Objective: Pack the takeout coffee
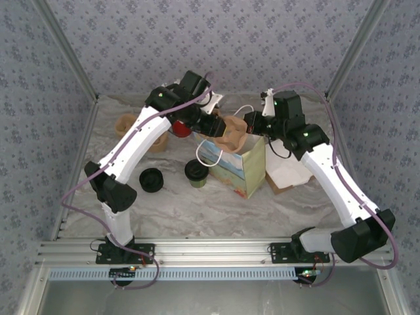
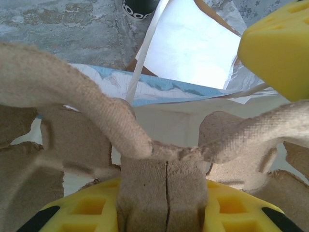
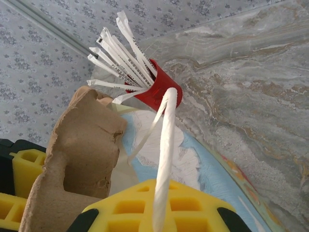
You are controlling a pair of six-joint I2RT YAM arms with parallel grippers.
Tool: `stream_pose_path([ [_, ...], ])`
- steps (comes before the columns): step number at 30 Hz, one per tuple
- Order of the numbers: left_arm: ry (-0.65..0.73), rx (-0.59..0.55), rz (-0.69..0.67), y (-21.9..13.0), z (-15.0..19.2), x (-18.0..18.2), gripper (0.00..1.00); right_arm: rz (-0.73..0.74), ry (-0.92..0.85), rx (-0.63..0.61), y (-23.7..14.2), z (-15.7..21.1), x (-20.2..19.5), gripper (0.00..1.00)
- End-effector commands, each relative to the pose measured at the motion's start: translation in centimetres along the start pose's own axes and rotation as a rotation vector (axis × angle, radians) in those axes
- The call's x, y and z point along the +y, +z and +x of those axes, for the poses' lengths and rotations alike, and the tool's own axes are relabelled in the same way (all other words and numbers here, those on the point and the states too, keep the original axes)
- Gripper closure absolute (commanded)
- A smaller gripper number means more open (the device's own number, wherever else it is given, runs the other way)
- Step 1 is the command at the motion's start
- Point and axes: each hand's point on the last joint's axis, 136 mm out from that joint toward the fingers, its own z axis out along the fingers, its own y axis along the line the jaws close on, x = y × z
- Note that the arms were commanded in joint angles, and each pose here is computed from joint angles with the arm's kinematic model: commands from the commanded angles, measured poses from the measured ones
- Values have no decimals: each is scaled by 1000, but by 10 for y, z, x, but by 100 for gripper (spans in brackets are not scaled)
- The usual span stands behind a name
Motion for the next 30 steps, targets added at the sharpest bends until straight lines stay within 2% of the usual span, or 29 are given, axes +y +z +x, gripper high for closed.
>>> stream_pose_path([
  [1,-23,-44,2,-21,-1,-6,69,7,10,-38,-11,-4,3,100],
  [5,-23,-66,-1,-23,-1,-6,69,22,35,-50,-12,-2,-3,100],
  [15,-35,-56,-113,-9,1,13,69,-3,65,-72,-13,-1,-1,100],
  [22,-15,-53,-156,1,0,3,69,-22,53,-92,-11,2,3,100],
  [30,-47,-87,-115,-3,-13,-4,68,-2,37,-110,-15,0,1,100],
])
